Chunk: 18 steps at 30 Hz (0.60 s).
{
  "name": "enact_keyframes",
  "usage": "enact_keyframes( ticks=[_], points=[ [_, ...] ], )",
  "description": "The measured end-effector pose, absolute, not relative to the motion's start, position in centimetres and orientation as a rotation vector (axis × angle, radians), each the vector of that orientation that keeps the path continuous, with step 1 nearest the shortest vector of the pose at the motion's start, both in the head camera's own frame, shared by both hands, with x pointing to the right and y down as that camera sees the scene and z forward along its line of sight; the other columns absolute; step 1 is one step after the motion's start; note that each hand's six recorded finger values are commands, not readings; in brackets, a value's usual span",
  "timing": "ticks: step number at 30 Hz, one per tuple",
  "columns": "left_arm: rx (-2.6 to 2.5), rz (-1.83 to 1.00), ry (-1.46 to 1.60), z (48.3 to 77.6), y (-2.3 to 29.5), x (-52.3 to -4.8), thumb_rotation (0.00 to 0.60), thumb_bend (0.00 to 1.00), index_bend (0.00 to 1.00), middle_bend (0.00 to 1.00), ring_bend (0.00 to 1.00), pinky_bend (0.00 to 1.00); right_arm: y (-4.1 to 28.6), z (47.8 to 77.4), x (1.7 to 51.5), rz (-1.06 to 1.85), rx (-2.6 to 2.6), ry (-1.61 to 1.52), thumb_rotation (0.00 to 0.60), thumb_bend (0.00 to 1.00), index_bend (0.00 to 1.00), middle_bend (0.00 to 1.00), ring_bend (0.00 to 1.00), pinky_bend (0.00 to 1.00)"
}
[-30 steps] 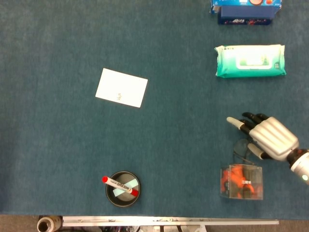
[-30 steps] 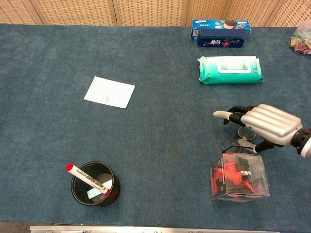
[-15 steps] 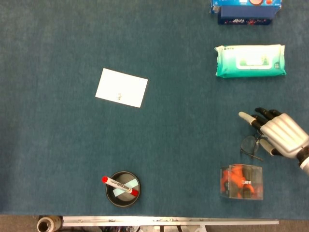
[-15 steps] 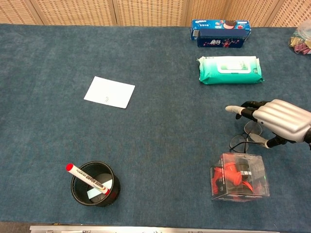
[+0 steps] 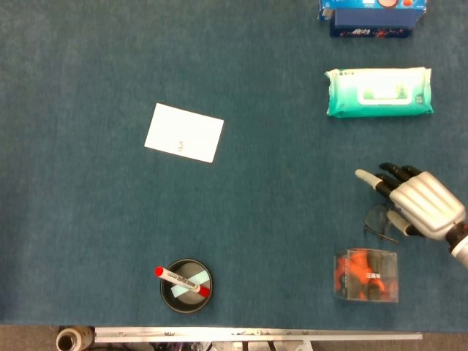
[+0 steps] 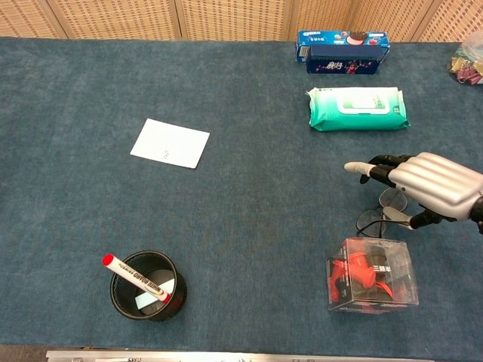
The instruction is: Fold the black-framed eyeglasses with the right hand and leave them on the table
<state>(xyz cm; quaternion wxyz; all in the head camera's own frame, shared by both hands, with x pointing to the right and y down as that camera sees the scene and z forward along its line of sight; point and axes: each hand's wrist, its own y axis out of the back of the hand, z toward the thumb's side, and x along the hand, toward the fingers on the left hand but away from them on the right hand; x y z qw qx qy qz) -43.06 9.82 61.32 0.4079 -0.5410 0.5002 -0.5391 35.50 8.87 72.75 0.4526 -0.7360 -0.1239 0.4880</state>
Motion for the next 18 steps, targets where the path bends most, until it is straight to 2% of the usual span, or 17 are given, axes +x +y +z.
enact_keyframes(
  ticks=[18],
  points=[
    [-1.364, -1.357, 1.261, 61.3, 9.8, -43.1, 0.6, 0.24, 0.56, 0.54, 0.39, 0.53, 8.8, 74.6, 35.9, 1.25, -1.825, -0.3, 0.6, 0.42, 0.01, 0.28, 0.13, 0.27]
  ],
)
